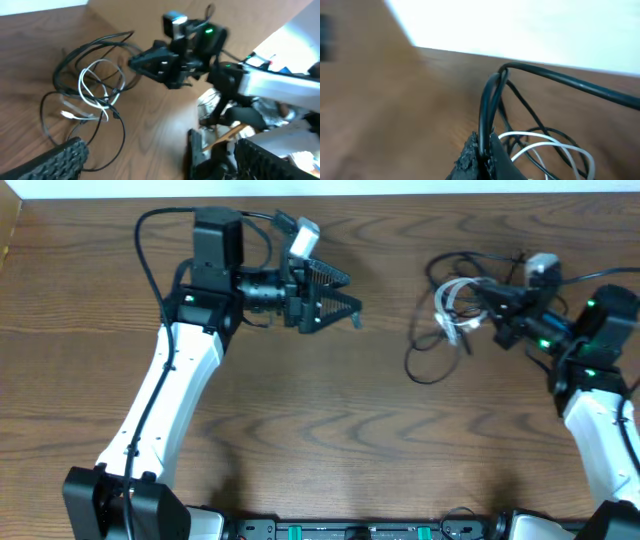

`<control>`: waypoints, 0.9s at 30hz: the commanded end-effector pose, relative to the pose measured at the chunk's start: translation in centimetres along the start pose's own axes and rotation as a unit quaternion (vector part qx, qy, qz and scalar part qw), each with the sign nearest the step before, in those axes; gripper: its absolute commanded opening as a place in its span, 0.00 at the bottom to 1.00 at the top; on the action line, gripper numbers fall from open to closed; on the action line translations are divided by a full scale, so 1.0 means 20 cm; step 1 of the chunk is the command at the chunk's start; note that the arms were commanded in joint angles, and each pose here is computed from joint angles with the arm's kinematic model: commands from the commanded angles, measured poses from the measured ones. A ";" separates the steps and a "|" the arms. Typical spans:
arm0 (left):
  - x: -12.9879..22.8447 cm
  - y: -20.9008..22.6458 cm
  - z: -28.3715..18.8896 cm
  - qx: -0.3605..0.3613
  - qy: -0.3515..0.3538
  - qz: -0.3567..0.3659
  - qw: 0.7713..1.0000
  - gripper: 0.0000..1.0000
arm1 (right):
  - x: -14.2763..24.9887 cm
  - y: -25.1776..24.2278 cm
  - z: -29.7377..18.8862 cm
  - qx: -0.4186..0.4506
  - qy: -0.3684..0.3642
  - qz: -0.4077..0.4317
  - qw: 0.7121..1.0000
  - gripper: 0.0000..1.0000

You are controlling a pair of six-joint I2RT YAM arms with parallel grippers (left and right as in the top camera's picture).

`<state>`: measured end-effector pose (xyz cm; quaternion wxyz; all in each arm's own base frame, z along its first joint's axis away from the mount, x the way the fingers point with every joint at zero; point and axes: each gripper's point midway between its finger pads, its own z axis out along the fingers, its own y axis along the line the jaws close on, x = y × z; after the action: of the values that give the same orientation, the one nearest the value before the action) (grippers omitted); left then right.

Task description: Untangle cables

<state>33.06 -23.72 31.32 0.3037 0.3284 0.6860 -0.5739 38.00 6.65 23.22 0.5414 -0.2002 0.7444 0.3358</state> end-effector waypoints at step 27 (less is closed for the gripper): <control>0.17 0.47 0.12 -0.354 0.081 0.065 0.930 0.95 | -0.19 0.58 0.15 -0.217 -0.025 0.037 0.975 0.01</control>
<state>37.37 -25.74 23.45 0.3665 0.3018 0.8305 -0.2913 34.55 15.71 29.13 0.5088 -0.2623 0.6556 0.4925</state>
